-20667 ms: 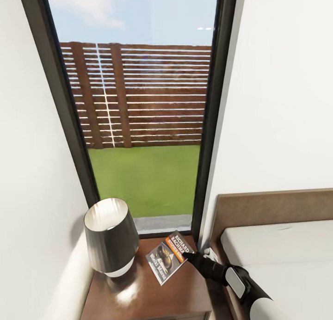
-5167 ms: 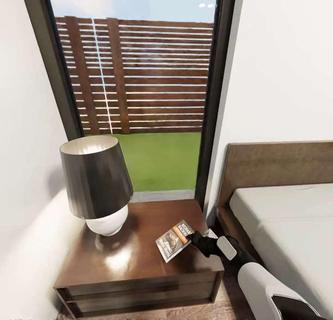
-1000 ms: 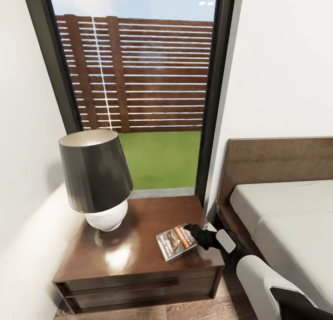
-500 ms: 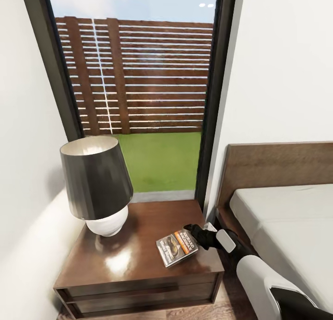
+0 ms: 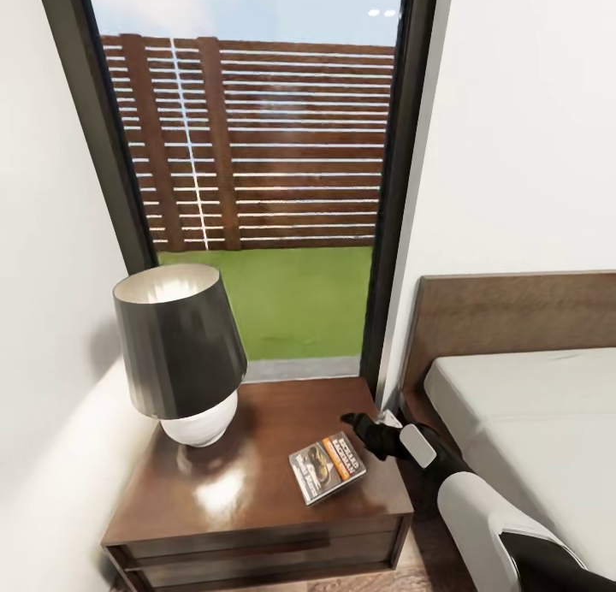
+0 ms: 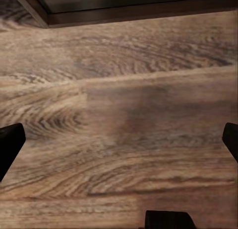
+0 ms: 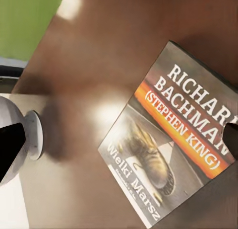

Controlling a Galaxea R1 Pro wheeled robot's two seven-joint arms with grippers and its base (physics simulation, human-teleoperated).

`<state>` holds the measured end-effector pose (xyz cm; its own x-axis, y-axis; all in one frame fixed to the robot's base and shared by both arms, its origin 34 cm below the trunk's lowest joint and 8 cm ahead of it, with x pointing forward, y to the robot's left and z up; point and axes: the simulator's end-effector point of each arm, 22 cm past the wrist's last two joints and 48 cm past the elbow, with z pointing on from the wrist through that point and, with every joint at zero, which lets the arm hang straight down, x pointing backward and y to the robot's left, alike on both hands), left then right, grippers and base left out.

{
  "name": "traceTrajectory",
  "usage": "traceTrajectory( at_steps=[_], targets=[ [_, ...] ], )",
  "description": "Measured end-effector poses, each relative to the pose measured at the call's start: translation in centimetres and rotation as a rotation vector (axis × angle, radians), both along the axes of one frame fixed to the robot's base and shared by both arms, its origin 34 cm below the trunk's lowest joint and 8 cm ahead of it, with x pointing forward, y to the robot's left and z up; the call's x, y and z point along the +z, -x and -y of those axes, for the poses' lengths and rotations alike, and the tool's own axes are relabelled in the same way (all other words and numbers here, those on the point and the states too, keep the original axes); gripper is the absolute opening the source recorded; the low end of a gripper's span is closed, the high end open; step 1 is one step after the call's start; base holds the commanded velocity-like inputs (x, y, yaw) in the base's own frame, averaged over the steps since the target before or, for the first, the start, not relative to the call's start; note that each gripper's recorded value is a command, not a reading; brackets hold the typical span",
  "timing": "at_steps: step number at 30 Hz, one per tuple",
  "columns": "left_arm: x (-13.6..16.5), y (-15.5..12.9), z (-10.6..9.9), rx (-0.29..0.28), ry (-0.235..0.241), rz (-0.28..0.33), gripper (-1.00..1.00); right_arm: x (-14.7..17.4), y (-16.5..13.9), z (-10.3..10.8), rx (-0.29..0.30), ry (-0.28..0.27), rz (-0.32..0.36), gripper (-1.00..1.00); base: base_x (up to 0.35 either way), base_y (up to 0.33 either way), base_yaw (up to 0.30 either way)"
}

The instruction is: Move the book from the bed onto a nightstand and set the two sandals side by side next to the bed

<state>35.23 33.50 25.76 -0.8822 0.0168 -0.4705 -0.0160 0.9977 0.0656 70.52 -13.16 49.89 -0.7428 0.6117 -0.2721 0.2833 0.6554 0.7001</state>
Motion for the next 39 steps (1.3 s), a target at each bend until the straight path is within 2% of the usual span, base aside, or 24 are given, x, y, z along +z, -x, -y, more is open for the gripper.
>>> traceTrajectory(
  at_steps=[12, 39],
  targets=[
    [2.6, -0.5, -0.2, 0.001, -0.002, -0.001, 1.00, 3.0, -1.3, 0.0, -0.012, 0.017, 0.042, 1.00, 0.000, 0.000, 0.000],
    [8.3, -1.5, -0.2, 0.001, -0.003, -0.003, 1.00, 8.6, -2.5, 0.2, -0.015, 0.032, 0.051, 1.00, 0.000, 0.000, 0.000]
  ],
)
